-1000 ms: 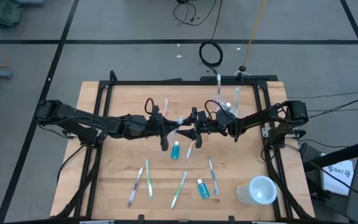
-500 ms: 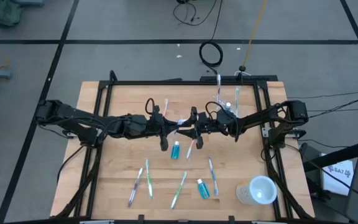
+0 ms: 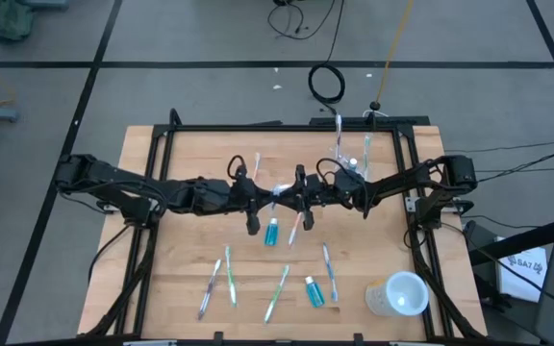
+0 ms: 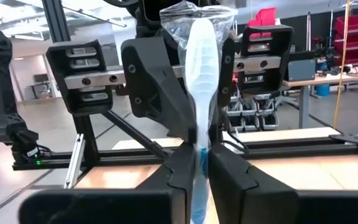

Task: Pick & Place toothbrushing station
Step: Put the left blue toothbrush into the transparent organizer

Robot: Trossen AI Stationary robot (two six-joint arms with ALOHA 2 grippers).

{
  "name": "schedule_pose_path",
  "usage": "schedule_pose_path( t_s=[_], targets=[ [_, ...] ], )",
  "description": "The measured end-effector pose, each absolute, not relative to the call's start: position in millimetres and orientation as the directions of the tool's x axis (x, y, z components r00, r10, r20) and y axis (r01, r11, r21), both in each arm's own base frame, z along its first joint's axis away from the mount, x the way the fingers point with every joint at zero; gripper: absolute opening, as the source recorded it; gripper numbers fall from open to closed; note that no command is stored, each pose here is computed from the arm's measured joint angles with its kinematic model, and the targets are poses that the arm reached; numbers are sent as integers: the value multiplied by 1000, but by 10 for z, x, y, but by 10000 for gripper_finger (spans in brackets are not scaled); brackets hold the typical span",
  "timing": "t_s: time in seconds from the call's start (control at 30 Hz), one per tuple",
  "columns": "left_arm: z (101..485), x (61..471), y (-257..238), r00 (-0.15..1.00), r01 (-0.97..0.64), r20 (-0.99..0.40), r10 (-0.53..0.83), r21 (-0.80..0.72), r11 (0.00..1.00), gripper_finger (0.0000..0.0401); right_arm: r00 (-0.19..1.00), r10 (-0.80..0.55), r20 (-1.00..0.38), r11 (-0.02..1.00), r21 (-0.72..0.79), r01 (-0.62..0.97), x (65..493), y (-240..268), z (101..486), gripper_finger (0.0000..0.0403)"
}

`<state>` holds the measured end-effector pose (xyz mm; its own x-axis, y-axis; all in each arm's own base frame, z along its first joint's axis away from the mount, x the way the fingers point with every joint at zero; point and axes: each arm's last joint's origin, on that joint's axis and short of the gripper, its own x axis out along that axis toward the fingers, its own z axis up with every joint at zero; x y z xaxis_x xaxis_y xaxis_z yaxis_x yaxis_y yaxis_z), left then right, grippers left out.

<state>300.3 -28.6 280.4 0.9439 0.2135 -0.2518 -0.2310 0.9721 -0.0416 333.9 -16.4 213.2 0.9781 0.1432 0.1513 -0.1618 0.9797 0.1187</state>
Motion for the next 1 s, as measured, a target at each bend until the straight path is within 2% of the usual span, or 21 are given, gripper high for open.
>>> schedule_pose_path(
  t_s=[0.1,0.3,0.53,0.63,0.8,0.9,1.0],
  targets=[
    [2782,2997,-285,937,-233,-274,214,-36,972,31,982,137,131,982,115,-152,3341,-187,2111,14],
    [2741,2984,-277,922,-231,-314,225,18,973,31,990,108,95,984,130,-119,3329,-298,2093,19],
    [2726,2979,-266,916,-231,-329,230,37,972,34,998,42,-42,994,102,-37,3225,-382,2171,16],
    [2719,2977,-266,914,-228,-336,227,38,973,53,993,-51,-102,998,32,54,3132,-378,2259,16],
    [2700,2969,-259,904,-239,-354,240,46,970,101,941,-307,-143,948,-133,289,2949,-396,2443,16],
    [2687,2963,-255,897,-247,-366,247,46,968,123,865,-498,-62,852,-222,474,2817,-491,2641,17],
    [2688,2964,-241,896,-260,-365,253,32,965,134,754,-656,-23,737,-234,634,2688,-606,2761,18]
  ],
)
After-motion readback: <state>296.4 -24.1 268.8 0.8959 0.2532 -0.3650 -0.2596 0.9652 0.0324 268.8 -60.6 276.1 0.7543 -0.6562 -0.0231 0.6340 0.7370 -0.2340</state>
